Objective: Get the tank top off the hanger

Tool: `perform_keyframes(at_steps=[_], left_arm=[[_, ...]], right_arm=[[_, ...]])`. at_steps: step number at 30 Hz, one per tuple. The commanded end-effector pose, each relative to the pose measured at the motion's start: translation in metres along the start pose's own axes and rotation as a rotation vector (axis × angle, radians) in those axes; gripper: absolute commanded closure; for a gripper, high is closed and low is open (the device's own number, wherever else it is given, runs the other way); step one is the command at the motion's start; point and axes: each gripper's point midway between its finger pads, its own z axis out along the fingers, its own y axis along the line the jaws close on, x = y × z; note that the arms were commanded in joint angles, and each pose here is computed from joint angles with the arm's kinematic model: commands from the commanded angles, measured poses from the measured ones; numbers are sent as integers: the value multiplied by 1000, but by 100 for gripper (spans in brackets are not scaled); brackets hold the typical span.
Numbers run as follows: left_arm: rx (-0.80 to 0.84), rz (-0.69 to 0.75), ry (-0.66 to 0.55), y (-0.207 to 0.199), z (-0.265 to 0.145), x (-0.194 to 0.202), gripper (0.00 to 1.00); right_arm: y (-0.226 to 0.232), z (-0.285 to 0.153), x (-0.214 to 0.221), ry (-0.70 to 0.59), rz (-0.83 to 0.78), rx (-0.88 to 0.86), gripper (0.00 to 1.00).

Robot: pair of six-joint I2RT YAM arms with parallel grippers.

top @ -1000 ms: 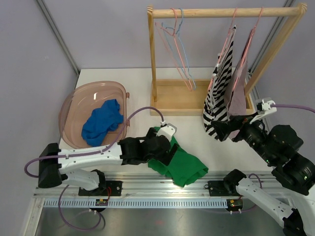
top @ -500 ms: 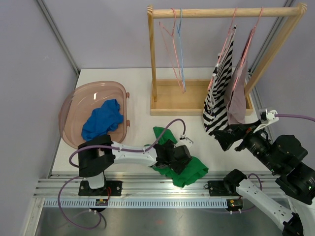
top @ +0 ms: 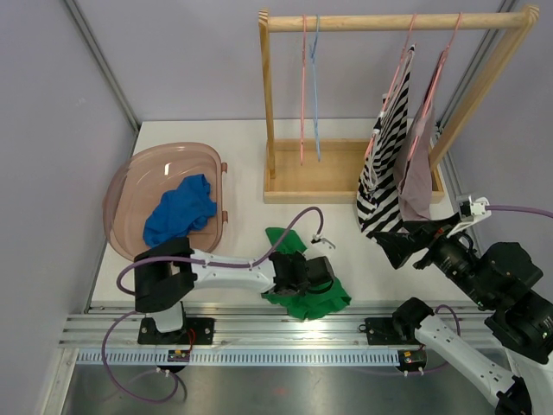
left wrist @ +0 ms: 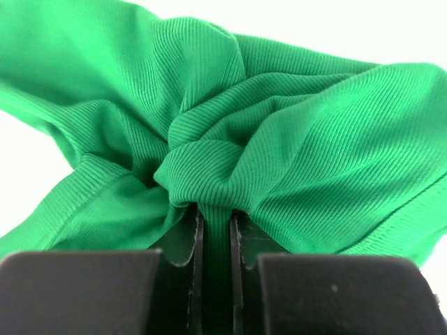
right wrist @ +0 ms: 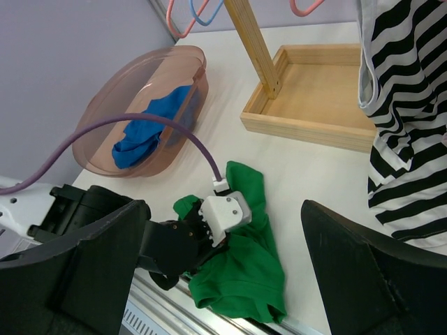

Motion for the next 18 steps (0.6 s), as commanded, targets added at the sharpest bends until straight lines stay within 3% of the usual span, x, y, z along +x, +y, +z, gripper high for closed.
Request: perform_keyframes(at_steps=[1,5,11,18], left_arm=[[-152,-63,-109,46,-47,-39,100],[-193,-162,-220,88,-102,-74,100],[-280,-323,-309,169,-167,-93,100],[-478,-564,-412,284,-234,-85,100]], right_arm=[[7,-1,-11,-50,1,-36,0],[5,-1,-10,-53,1,-26,0],[-6,-6,-12,-72,-1,29,1],[-25,-9,-22,-133,27,137,1]])
